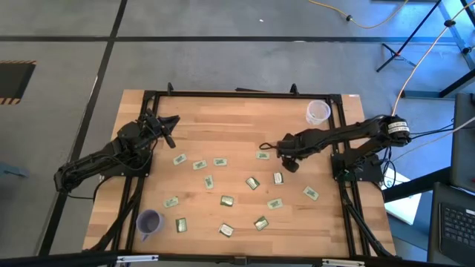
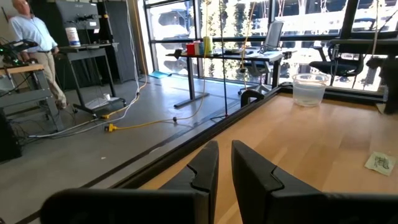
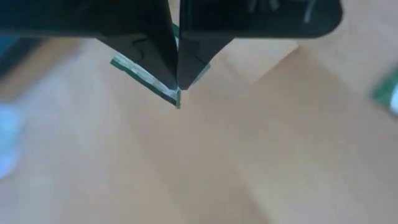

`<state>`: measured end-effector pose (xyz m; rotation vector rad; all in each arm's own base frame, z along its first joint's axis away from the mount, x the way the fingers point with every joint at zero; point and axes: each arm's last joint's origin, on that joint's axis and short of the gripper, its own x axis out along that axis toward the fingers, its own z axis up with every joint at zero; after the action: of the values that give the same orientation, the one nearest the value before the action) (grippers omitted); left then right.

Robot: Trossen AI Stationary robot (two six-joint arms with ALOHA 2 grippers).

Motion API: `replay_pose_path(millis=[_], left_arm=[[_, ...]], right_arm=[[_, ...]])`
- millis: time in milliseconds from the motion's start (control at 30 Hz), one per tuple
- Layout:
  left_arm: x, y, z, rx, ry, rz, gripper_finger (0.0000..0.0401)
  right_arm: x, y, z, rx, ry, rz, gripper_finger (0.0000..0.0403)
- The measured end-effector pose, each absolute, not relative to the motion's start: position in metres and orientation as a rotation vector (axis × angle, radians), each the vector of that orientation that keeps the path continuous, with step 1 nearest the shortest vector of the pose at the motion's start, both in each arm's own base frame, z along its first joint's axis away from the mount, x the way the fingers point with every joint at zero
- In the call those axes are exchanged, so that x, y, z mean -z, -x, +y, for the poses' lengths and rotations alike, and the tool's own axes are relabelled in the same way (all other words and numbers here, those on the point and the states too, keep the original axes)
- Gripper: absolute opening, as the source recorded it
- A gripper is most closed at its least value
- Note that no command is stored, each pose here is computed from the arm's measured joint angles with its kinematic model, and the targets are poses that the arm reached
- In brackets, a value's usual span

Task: Pick and place Stevia / Truvia into bins
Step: Put the green stevia packet into the transparent container

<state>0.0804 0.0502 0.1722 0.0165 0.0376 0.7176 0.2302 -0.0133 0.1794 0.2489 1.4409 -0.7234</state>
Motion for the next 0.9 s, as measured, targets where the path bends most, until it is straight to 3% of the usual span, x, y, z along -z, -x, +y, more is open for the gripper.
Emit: replay_pose_path(millis=[433,567,900], left_arm=[[-0.172,-0.08,0.05,-0.718,-0.017,0.038,0.004],[-0.172,-0.08,0.05,-0.718,-0.017,0.038,0.004],[-0.172,-0.08,0.05,-0.718,-0.017,0.038,0.004]], right_arm=[[-0.255,-0.25,-0.069,0.862,-0.189,1.319,0.0009],[-0.261,-0.245,-0.094,0.859,-0.167,1.346,0.0009],[-0.246,-0.205,-0.151,1.036,-0.359,1.426,0.0009]])
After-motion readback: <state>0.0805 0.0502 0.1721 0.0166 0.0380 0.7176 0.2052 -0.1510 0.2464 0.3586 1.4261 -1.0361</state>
